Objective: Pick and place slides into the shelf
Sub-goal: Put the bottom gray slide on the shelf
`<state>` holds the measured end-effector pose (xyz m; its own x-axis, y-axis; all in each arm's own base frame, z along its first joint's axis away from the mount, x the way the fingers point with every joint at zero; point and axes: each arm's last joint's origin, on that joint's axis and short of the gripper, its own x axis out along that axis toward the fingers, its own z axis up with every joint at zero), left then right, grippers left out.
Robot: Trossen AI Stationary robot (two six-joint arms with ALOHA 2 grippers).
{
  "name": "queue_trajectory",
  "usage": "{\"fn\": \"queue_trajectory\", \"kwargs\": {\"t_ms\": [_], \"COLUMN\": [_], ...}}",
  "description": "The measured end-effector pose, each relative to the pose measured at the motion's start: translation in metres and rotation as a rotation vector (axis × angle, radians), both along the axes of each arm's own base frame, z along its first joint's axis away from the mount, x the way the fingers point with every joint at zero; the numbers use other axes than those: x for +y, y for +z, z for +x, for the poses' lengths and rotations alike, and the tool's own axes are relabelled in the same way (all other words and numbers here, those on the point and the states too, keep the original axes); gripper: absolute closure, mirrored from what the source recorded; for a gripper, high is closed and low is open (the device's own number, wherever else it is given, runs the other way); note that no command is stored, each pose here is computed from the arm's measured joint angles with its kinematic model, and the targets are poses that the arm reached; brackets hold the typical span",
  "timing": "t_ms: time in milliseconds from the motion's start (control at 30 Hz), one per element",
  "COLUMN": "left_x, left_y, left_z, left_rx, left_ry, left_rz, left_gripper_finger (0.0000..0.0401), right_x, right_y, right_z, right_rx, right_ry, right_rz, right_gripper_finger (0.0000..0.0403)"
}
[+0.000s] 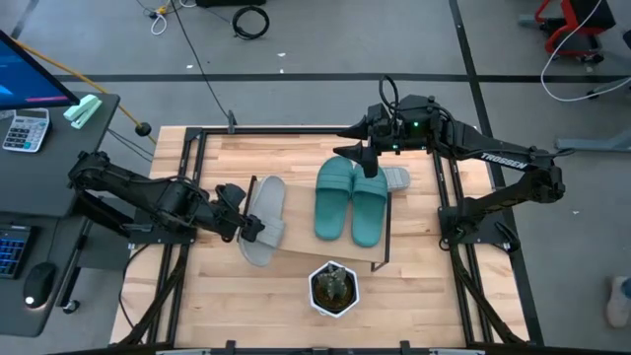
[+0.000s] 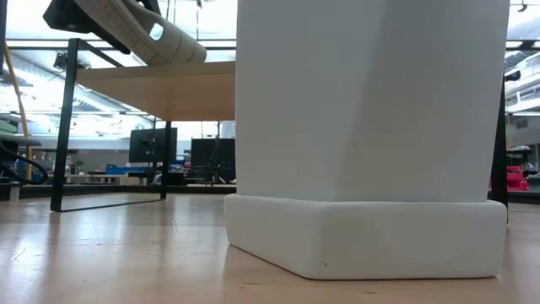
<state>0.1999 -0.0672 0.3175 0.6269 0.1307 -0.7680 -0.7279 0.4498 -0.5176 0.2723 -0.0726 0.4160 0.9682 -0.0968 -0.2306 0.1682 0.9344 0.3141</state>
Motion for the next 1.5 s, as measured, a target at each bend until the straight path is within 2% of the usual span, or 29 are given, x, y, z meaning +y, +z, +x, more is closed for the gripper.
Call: {"fn": "queue_trajectory", "kwargs": {"t_ms": [467, 667, 833, 1000, 1100, 1333, 1500], "left_x": [0.001, 0.002, -0.001, -0.006, -0.006, 0.001, 0.000], "left_y": [0.001, 0.000, -0.007, -0.012, -0.008, 0.011, 0.015], "left_z": [0.000, 0.002, 0.008, 0.017, 0.016, 0.007, 0.009], "left_rx": [-0.012, -0.027, 0.014, 0.016, 0.014, 0.061, 0.007], "left_ry": [0.001, 0.038, 0.008, -0.022, -0.020, 0.004, 0.009], "left_rz": [0.057, 0.150, 0.185, 0.169, 0.171, 0.279, 0.273], "left_gripper_finger": [0.0086, 0.0082, 0.0087, 0.0085, 0.0086, 0.0087, 0.0087], "right_x": [0.000, 0.000, 0.000, 0.000, 0.000, 0.000, 0.001], "right_y": [0.000, 0.000, -0.002, -0.003, -0.003, -0.003, -0.003], "right_z": [0.000, 0.000, -0.001, -0.001, -0.001, -0.001, -0.001], "right_rx": [0.000, 0.002, 0.024, 0.033, 0.033, 0.032, 0.032], "right_ry": [0.000, 0.000, 0.000, 0.000, 0.000, 0.006, 0.012], "right_rz": [-0.001, -0.001, 0.007, 0.010, 0.010, 0.010, 0.011], "right_gripper_finger": [0.0121, 0.0121, 0.0121, 0.0121, 0.0121, 0.0121, 0.0121]}}
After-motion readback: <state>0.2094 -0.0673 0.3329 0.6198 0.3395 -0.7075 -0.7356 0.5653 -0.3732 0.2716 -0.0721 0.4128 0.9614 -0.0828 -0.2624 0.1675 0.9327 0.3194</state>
